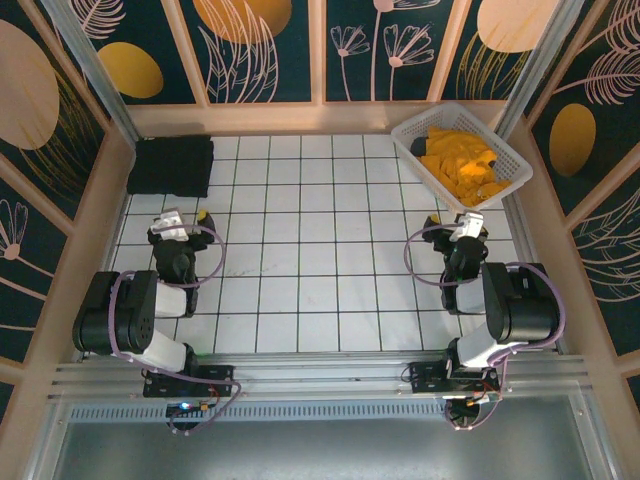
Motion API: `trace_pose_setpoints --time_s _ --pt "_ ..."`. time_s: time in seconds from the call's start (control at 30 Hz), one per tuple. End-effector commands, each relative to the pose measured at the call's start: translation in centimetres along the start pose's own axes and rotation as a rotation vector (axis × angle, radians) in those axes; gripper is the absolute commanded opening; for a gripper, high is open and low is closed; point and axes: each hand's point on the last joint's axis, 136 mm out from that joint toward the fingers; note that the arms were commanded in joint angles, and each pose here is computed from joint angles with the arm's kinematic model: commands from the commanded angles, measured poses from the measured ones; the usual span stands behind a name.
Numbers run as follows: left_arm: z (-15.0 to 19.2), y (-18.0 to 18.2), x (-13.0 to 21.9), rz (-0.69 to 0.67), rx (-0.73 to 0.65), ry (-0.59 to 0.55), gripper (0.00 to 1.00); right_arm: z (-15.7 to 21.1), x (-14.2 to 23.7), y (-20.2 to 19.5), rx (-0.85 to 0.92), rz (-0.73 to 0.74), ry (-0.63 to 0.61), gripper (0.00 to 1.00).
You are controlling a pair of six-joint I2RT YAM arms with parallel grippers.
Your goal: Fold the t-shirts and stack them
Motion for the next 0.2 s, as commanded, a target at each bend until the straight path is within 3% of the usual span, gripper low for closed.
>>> trace_pose_setpoints --time_s 0.0,0.17 --pt "-0.42 -0.05 0.28 0.001 -0.016 -0.017 0.99 -1.43 -0.25 0.13 -0.008 -0.011 -0.052 0.99" --pt "-0.42 0.00 0.26 -0.001 -0.016 -0.017 0.99 -1.37 -0.24 0.18 -0.008 -0.015 -0.050 0.99"
Point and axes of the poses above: each hand's point on the last joint's axis, 136 mm out from that joint toward the fingers, its own x axis back along the fingers, its own y axis along the line the jaws close on, z = x × y, and after that the axes turned 3 degrees about x, right-handed
